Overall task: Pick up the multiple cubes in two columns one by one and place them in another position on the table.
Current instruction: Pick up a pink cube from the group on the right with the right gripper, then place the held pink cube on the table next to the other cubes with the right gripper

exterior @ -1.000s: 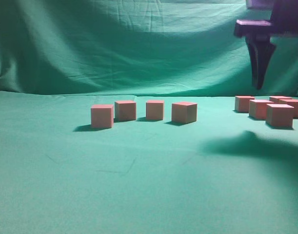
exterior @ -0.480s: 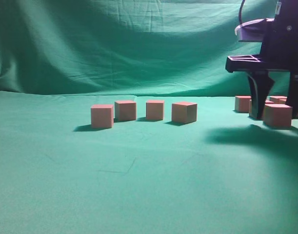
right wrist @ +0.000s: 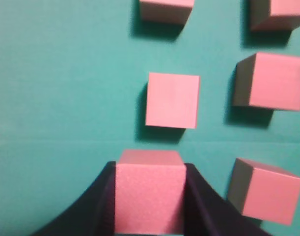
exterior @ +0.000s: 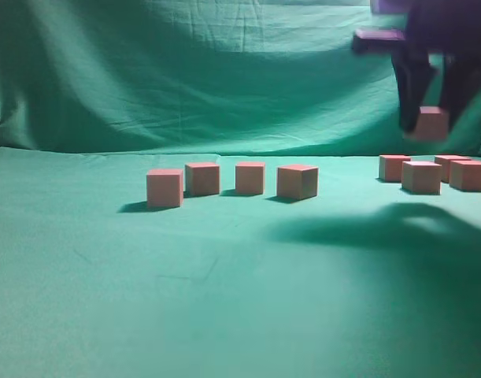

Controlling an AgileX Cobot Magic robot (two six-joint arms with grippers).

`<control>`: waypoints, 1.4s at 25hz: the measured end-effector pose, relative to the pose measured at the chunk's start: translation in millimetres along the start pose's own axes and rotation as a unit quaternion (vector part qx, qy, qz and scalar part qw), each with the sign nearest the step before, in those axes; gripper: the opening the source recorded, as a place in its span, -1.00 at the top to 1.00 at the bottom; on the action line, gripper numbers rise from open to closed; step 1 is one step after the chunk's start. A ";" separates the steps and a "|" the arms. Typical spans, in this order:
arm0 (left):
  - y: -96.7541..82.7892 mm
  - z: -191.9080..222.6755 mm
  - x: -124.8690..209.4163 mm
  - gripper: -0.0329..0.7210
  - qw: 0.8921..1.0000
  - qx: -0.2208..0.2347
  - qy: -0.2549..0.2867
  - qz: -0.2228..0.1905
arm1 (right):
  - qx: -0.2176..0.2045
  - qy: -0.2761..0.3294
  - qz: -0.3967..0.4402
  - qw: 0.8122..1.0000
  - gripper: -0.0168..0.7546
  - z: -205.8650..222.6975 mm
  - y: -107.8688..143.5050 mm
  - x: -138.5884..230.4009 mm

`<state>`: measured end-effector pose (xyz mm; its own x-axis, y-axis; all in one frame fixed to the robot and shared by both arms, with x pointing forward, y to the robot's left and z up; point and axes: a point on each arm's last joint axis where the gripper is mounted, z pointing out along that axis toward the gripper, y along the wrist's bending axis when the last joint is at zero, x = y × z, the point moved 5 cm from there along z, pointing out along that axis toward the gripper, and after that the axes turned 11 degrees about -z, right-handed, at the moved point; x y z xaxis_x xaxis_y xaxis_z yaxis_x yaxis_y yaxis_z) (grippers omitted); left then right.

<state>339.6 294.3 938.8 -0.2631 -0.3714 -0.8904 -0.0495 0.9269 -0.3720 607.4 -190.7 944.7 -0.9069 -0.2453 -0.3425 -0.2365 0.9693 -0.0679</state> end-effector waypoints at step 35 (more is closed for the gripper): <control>0.0 0.0 0.0 0.91 1.000 0.000 0.000 0.000 | -0.092 0.043 -0.331 0.938 0.28 29.6 225.4 6.9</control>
<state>339.6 294.3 938.8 -0.2631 -0.3714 -0.8904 -0.0495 0.9269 -0.3720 558.1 26.7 899.2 -0.5624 -0.8009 -0.2055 -0.8071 0.5858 -0.0741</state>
